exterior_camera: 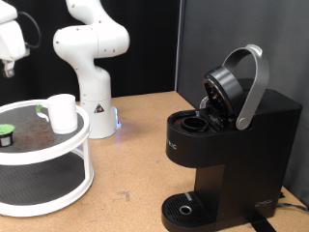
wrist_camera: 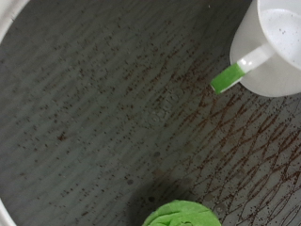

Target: Make a cup of coffee with the keurig machine

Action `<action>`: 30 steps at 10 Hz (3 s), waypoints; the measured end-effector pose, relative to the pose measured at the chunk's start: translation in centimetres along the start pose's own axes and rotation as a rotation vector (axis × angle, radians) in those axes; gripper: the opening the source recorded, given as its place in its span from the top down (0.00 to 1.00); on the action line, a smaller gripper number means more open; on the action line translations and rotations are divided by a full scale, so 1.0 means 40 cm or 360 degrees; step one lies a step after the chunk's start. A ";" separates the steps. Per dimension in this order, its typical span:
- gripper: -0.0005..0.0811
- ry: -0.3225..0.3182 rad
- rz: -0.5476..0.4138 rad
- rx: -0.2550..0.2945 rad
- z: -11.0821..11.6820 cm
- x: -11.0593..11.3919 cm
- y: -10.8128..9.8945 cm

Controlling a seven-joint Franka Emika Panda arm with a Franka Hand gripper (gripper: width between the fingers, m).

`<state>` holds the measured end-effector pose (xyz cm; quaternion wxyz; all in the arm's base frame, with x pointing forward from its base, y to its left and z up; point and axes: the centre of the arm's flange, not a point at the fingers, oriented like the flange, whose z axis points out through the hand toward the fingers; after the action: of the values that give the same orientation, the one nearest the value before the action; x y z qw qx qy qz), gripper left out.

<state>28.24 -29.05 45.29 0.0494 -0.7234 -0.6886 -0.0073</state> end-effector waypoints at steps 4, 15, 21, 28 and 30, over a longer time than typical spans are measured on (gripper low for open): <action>0.01 0.0011 -0.0013 0.0003 0.101 0.004 0.069; 0.01 0.0045 -0.0014 -0.0036 0.215 -0.039 0.089; 0.01 0.0028 -0.0053 0.0004 0.274 -0.034 0.121; 0.01 0.0022 -0.0028 0.0010 0.323 -0.040 0.138; 0.12 0.0028 -0.0032 0.0018 0.329 -0.039 0.140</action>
<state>32.98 -29.80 31.72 0.0595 -0.7162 -0.6953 -0.0104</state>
